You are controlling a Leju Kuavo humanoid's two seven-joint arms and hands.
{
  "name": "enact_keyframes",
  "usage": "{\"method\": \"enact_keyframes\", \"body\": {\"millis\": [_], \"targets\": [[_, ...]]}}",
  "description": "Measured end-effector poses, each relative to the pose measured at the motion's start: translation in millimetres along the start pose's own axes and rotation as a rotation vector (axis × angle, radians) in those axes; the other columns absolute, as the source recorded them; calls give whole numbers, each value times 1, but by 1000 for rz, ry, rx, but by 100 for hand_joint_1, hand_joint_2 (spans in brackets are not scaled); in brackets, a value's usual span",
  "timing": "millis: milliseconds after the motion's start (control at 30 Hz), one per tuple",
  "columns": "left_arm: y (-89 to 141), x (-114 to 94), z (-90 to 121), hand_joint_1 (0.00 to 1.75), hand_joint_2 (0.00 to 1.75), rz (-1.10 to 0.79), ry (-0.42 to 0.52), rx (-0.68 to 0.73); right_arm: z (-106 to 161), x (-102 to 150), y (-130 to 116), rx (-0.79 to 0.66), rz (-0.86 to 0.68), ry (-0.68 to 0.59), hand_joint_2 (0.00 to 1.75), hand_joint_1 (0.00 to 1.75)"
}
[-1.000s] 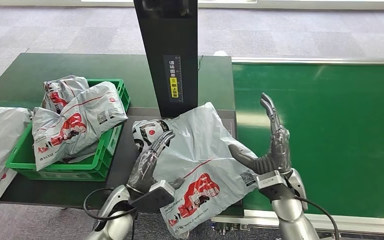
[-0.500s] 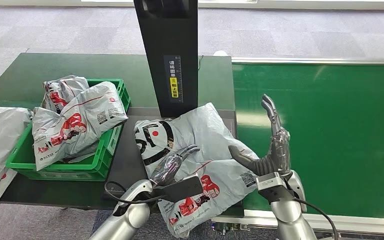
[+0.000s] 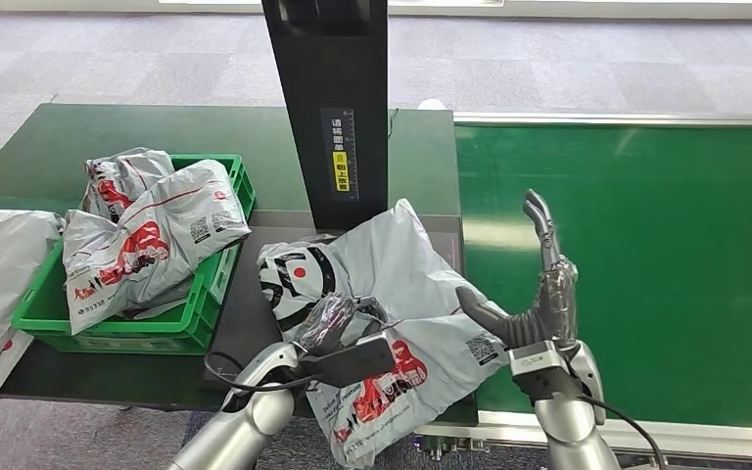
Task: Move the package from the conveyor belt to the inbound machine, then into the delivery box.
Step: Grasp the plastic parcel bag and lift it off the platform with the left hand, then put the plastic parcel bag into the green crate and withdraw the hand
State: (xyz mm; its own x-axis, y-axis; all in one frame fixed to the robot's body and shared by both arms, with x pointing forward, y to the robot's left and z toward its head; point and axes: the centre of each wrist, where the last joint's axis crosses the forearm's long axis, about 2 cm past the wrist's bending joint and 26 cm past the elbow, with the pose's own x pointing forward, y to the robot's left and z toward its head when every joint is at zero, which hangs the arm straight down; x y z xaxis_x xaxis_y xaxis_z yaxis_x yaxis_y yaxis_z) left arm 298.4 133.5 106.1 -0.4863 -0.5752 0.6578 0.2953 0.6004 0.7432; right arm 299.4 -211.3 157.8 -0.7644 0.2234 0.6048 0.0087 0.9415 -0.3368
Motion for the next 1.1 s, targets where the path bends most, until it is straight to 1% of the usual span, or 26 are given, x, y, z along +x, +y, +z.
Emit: {"method": "enact_keyframes", "body": {"millis": [133, 333, 567, 733, 867, 1000, 1100], "targets": [[5, 1, 2, 175, 175, -8, -82, 95, 1, 1, -2, -7, 2, 4, 175, 0], [21, 8, 10, 175, 175, -30, -251, 330, 1, 3, -5, -22, 3, 9, 175, 0], [41, 19, 22, 175, 175, -89, -386, 565, 0, 4, -7, -37, -7, 12, 175, 0], [58, 26, 30, 175, 175, -163, -445, 741, -2, 4, -7, -44, -12, 8, 175, 0], [76, 33, 36, 175, 175, -239, -500, 849, -6, 4, -8, -49, -22, 3, 175, 0], [98, 44, 42, 175, 175, -317, -510, 963, -11, 3, -9, -46, -23, -4, 175, 0], [113, 49, 47, 175, 175, -389, -489, 1036, -13, 3, -9, -43, -24, -9, 175, 0]]}}
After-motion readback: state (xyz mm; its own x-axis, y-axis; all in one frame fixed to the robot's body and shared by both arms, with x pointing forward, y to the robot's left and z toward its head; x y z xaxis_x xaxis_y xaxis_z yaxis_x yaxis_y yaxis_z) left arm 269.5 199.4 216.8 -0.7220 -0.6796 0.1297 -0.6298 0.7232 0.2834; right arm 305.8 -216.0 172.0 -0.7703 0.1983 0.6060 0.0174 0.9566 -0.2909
